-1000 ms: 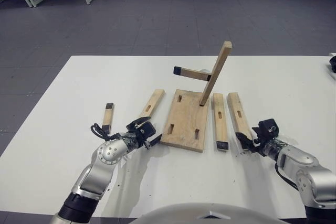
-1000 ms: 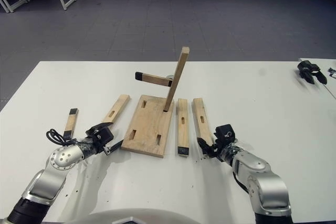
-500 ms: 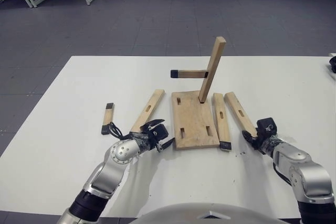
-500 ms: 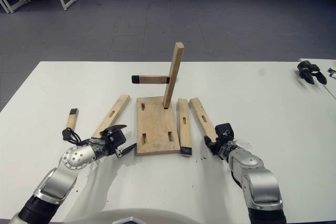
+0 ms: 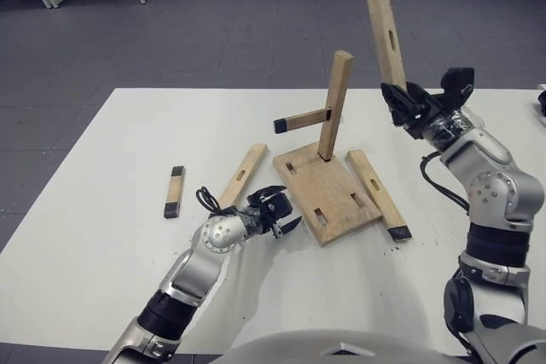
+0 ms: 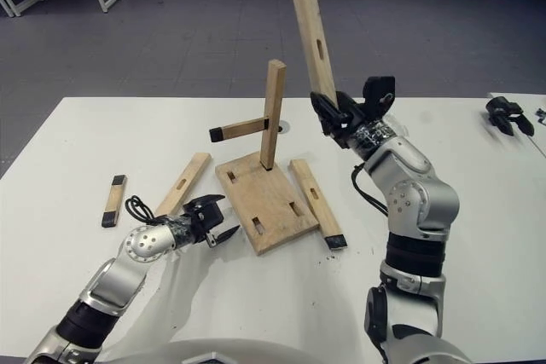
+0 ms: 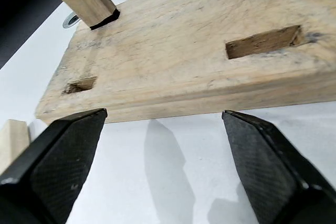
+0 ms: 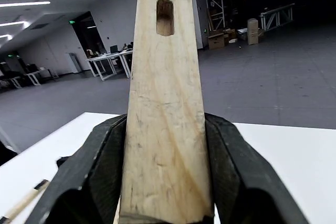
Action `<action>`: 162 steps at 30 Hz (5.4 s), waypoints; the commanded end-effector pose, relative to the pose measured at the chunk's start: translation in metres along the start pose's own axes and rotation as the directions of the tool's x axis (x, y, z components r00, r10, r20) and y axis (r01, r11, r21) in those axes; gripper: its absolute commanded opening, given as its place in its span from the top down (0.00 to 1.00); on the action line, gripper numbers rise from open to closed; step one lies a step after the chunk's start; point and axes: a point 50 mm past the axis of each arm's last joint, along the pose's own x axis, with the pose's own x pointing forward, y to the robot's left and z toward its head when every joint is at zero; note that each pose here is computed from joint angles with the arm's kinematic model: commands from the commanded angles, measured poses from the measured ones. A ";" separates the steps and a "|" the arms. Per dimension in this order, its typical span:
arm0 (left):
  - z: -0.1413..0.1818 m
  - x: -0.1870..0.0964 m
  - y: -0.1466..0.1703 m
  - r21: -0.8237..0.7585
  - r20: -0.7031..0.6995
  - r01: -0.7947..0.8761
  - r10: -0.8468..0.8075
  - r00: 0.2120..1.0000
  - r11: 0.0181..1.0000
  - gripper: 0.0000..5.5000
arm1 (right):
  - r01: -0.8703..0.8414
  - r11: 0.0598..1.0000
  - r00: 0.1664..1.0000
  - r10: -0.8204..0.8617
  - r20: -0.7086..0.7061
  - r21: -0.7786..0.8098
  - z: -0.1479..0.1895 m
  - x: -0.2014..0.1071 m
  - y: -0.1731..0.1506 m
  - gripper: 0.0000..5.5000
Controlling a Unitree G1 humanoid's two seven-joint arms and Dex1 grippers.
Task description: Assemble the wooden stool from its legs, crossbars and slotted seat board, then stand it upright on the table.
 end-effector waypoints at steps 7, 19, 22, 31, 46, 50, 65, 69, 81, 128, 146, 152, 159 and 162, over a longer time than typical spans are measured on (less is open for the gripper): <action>0.080 -0.055 0.062 -0.681 0.570 0.335 0.184 0.800 0.651 0.14 | -0.487 0.869 0.873 0.488 0.016 0.087 0.010 0.017 0.054 0.62; 0.115 -0.074 0.064 -0.610 0.749 0.650 0.062 0.660 0.454 0.00 | -0.778 0.559 0.556 0.825 -0.102 0.287 -0.006 0.005 0.083 0.62; 0.120 -0.078 0.066 -0.589 0.758 0.658 0.037 0.651 0.469 0.05 | -0.783 0.542 0.528 0.838 -0.136 0.306 -0.012 0.001 0.085 0.62; 0.123 -0.082 0.064 -0.533 0.741 0.633 -0.050 0.669 0.561 0.29 | -0.785 0.539 0.506 0.842 -0.186 0.304 -0.019 -0.002 0.086 0.62; 0.107 -0.083 0.067 -0.582 0.703 0.621 -0.059 0.709 0.524 0.61 | -0.780 0.547 0.503 0.837 -0.215 0.305 -0.022 -0.003 0.083 0.62; 0.106 -0.084 0.071 -0.594 0.715 0.623 -0.021 0.699 0.508 0.61 | -0.787 0.538 0.482 0.842 -0.243 0.303 -0.024 -0.007 0.082 0.54; 0.047 -0.043 0.089 -0.511 0.435 0.128 0.127 0.892 0.850 0.62 | -0.552 0.782 0.647 0.182 -0.740 -0.290 -0.084 -0.019 -0.006 0.38; 0.038 -0.032 0.088 -0.470 0.406 0.070 0.145 0.902 0.880 0.62 | -0.565 0.744 0.613 0.088 -0.785 -0.357 -0.096 -0.025 -0.017 0.38; 0.034 -0.021 0.098 -0.450 0.450 0.148 0.080 0.890 0.881 0.62 | -0.721 0.561 0.492 0.004 -0.870 -0.406 -0.115 -0.030 -0.016 0.38; -0.024 0.016 0.104 -0.608 0.006 0.068 -0.081 0.997 0.791 0.63 | -0.808 0.451 0.401 -0.051 -0.915 -0.379 -0.129 -0.054 -0.026 0.38; -0.030 0.012 0.085 -0.524 -0.056 0.031 -0.070 0.996 0.851 0.63 | -0.745 0.476 0.523 -0.020 -0.852 -0.468 -0.105 -0.044 -0.019 0.38; -0.030 0.013 0.081 -0.533 -0.066 0.052 -0.102 0.993 0.844 0.63 | -0.471 0.559 0.841 0.052 -0.538 -0.683 -0.015 0.003 -0.001 0.38; -0.021 0.018 0.080 -0.526 -0.025 0.081 -0.111 0.994 0.847 0.63 | -0.444 0.458 0.886 0.353 -0.300 -0.770 0.008 0.078 0.079 0.48; -0.013 0.024 0.078 -0.516 -0.010 0.101 -0.124 0.992 0.851 0.63 | -0.538 0.329 0.834 0.343 -0.433 -0.776 -0.031 0.096 0.082 0.48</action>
